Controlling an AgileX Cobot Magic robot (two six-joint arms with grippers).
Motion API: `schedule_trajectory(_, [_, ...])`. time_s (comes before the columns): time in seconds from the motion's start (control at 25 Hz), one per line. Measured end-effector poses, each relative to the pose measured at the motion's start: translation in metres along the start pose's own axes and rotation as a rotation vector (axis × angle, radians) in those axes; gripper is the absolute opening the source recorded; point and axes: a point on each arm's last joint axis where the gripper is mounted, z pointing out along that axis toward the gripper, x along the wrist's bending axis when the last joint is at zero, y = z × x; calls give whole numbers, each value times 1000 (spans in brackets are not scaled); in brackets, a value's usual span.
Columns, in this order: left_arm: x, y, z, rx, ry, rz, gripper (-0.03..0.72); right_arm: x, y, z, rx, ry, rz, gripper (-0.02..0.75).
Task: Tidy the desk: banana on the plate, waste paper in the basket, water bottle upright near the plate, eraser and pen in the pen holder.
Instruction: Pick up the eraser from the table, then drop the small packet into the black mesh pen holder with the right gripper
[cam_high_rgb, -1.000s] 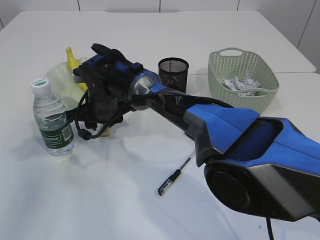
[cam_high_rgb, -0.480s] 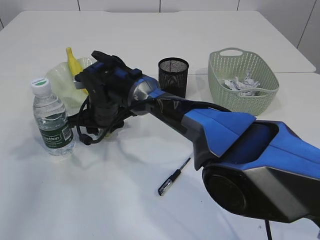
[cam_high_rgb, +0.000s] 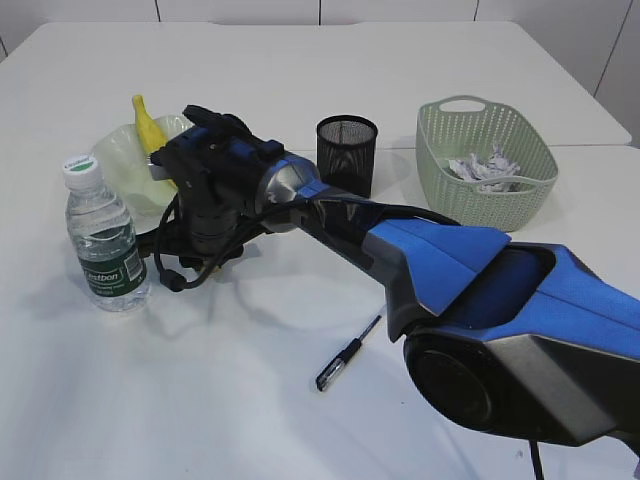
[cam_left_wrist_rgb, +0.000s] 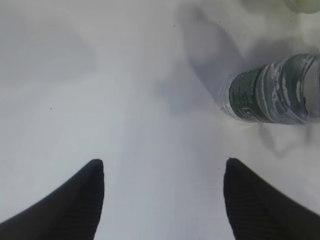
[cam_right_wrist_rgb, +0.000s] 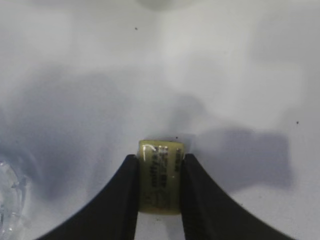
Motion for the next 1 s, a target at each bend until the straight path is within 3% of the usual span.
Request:
schedule_trajectory(0.32, [0, 0, 0, 0, 0, 0, 528, -4, 5, -18, 26, -48, -3, 177])
schedule_trajectory(0.56, [0, 0, 0, 0, 4, 4, 528, -2, 31, -63, -127, -17, -71, 176])
schedule_trajectory(1.0, [0, -3, 0, 33, 4, 3, 528, -2, 49, -125, -231, 29, -107, 176])
